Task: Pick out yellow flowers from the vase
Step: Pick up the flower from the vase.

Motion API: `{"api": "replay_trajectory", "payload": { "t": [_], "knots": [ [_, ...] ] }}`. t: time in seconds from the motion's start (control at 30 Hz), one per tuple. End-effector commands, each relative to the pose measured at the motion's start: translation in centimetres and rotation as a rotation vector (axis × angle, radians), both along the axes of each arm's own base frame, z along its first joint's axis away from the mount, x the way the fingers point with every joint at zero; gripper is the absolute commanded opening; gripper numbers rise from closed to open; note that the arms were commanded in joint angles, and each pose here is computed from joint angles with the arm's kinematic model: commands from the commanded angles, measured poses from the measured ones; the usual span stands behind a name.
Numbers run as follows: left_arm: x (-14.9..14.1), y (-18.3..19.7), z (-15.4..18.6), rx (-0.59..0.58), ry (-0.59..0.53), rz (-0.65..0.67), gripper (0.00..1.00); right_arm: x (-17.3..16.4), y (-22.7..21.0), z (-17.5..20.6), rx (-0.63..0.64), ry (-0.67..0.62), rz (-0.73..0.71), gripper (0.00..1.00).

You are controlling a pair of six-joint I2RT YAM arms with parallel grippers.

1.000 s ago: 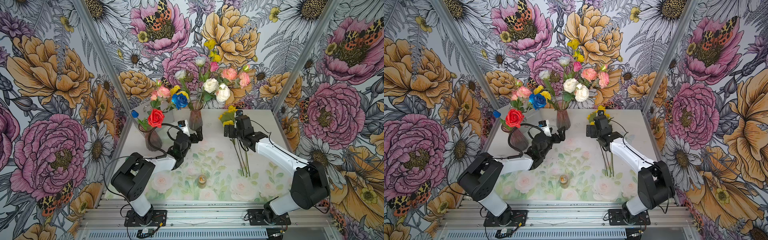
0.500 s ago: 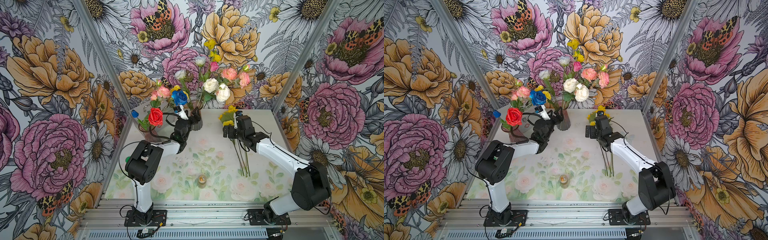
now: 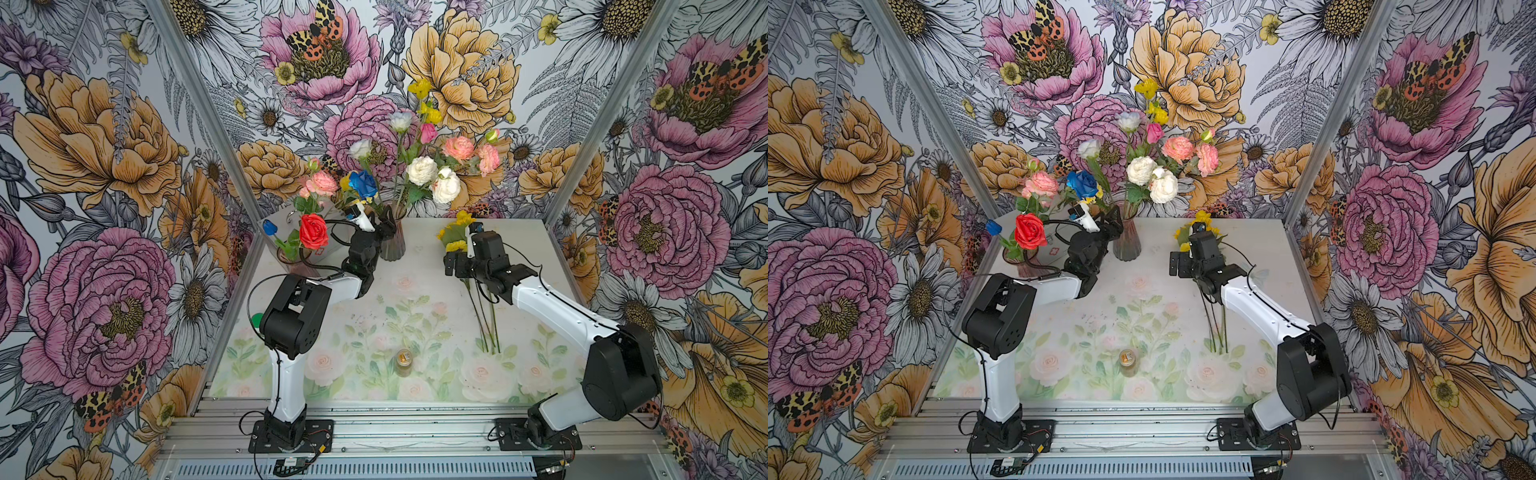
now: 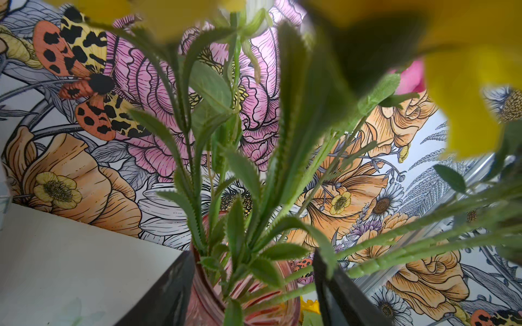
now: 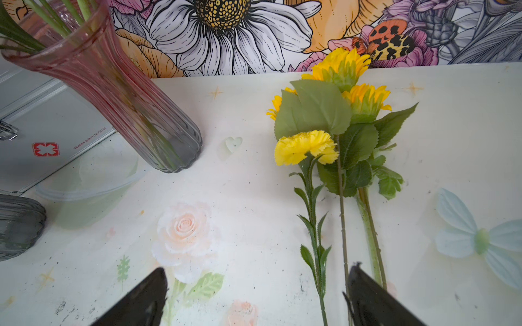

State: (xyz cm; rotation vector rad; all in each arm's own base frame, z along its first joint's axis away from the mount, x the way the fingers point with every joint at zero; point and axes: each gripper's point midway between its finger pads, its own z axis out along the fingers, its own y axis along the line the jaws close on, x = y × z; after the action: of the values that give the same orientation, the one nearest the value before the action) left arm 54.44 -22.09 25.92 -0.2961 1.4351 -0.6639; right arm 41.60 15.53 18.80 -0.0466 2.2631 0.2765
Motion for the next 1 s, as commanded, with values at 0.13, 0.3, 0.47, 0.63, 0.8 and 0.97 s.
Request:
{"api": "replay_trajectory", "payload": {
  "t": [0.13,0.3,0.47,0.63,0.8,0.97],
  "knots": [
    [0.6,0.9,1.8,0.045,-0.060,0.046,0.59,0.3,0.2,-0.4,0.018,0.015,0.001,0.99],
    [1.0,1.6,1.8,0.057,-0.060,0.053,0.57,0.3,0.4,-0.5,0.024,0.018,0.008,0.99],
    [1.3,2.1,2.0,0.073,-0.066,0.055,0.56,0.3,0.4,-0.5,0.025,0.018,0.009,0.98],
    [1.7,2.1,2.1,0.090,-0.063,0.043,0.34,0.3,0.5,-0.6,0.027,0.021,0.011,0.98],
    [1.6,2.0,1.8,0.096,-0.058,0.036,0.30,0.4,0.5,-0.6,0.027,0.022,0.014,0.98],
    [1.2,1.1,2.1,0.108,-0.060,-0.009,0.20,0.3,0.7,-0.7,0.034,0.027,0.019,0.98]
  ]
}}
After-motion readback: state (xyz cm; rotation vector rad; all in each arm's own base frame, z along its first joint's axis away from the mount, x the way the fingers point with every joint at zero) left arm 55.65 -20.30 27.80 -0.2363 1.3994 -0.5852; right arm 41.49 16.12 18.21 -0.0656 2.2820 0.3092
